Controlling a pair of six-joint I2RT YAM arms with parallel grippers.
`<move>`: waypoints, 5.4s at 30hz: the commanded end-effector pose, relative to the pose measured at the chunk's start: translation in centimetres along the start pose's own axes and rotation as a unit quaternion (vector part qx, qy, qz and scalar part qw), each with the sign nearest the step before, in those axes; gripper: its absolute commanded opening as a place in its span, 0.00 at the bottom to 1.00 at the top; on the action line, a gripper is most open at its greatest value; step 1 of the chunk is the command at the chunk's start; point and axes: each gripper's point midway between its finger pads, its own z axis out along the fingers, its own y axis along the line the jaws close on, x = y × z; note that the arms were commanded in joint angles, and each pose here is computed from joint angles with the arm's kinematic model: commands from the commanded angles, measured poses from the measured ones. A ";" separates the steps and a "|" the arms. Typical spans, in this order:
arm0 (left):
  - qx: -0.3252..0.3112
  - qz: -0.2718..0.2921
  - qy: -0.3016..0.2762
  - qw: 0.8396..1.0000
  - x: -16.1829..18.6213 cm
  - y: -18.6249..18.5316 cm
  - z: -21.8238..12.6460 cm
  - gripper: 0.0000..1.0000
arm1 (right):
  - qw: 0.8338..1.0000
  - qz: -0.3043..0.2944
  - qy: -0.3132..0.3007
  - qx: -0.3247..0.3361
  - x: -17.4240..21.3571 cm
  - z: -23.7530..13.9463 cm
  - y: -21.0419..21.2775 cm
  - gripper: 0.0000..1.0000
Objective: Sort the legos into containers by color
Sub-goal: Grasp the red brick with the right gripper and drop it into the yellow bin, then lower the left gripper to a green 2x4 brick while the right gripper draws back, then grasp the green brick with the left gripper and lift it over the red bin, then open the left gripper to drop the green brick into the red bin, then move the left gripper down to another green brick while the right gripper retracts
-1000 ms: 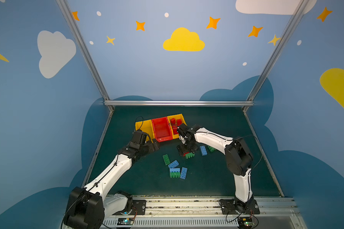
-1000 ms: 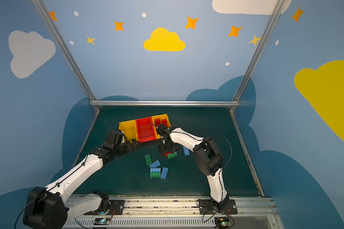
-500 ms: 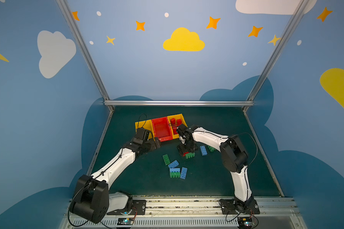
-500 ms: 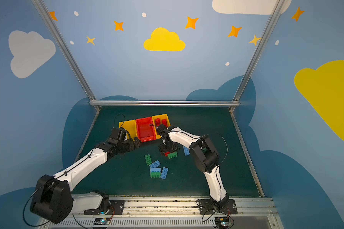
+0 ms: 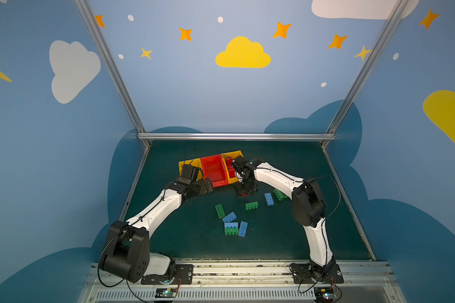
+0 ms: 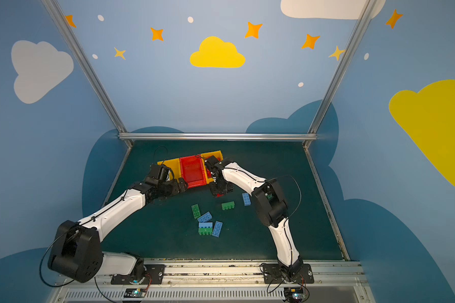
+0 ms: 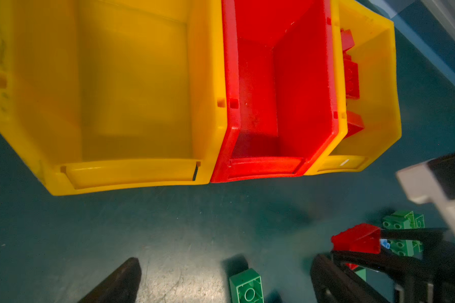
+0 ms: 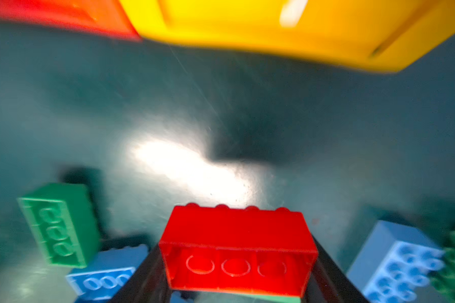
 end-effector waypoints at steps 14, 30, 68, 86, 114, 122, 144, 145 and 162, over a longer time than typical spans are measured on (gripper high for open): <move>-0.001 0.023 -0.028 0.999 -3.4 -0.3 -1.5 1.00 | 0.985 0.005 -0.173 -0.011 -14.3 -2.2 -1.7 0.47; 0.019 0.020 -0.009 1.000 -4.6 -1.5 0.0 1.00 | 0.978 -0.009 -0.205 -0.032 -15.8 -6.2 -2.6 0.88; -0.135 -0.012 0.048 0.990 13.1 -0.8 -0.4 1.00 | 0.988 0.065 -0.134 -0.038 16.9 -13.1 -4.4 0.93; -0.182 0.032 0.107 0.977 13.0 -1.5 4.8 0.90 | 0.984 0.081 -0.158 -0.011 14.8 -13.4 -5.3 0.93; -0.163 0.031 0.038 0.985 1.9 -4.9 1.7 0.22 | 0.985 0.082 -0.148 -0.013 15.1 -13.1 -5.6 0.93; -0.145 0.013 0.025 0.989 -7.4 -5.4 5.3 0.22 | 0.983 0.099 -0.156 -0.001 11.9 -13.0 -6.3 0.93; -0.119 -0.007 0.063 0.991 -13.5 -5.1 13.3 0.40 | 0.987 0.108 -0.119 0.019 4.1 -11.2 -7.7 0.93; -0.117 -0.008 0.065 0.991 -13.4 -5.1 13.2 0.40 | 0.987 0.108 -0.120 0.019 4.1 -11.2 -7.7 0.93; -0.026 0.170 0.102 0.980 -3.1 -13.1 8.6 0.77 | 0.977 0.170 -0.129 0.019 13.8 -13.4 -9.9 0.93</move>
